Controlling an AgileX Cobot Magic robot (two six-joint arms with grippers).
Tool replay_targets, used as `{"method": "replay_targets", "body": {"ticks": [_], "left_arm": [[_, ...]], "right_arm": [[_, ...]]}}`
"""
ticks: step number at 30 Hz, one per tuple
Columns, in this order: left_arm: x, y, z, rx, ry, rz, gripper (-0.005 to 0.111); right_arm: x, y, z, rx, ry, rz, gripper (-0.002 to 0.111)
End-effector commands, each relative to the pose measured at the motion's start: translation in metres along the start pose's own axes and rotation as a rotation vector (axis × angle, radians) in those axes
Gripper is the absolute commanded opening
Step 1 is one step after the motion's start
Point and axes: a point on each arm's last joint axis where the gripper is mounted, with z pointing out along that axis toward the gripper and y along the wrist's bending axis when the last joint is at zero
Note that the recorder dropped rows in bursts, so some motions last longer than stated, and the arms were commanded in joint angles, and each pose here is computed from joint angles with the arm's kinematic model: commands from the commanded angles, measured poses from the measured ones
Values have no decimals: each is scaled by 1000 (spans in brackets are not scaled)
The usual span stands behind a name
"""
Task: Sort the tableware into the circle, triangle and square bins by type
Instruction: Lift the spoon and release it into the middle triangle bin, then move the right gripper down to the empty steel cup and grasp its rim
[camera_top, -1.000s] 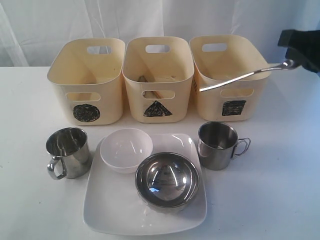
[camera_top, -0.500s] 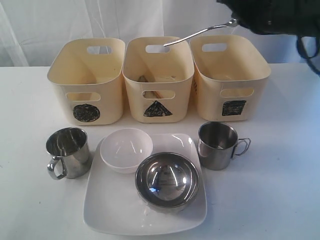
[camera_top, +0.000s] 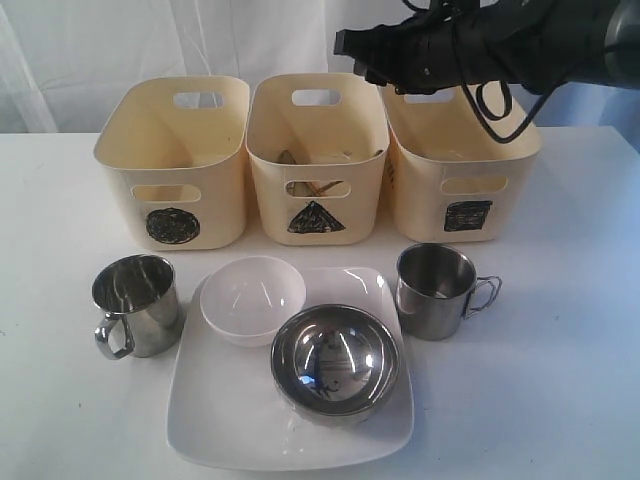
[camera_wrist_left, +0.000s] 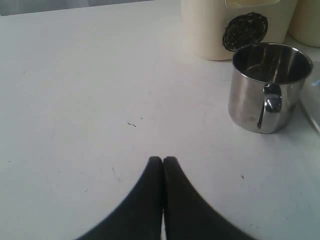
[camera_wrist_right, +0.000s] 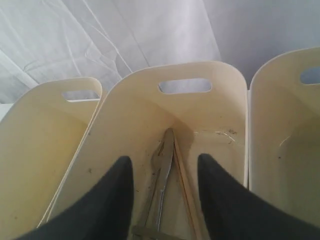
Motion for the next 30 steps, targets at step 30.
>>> {"method": "replay_targets", "body": {"ticks": [30], "left_arm": [[1,0,0,-1,-4,-8,0]], "right_arm": [[68,-11,-184,88,491,-755,0]]}}
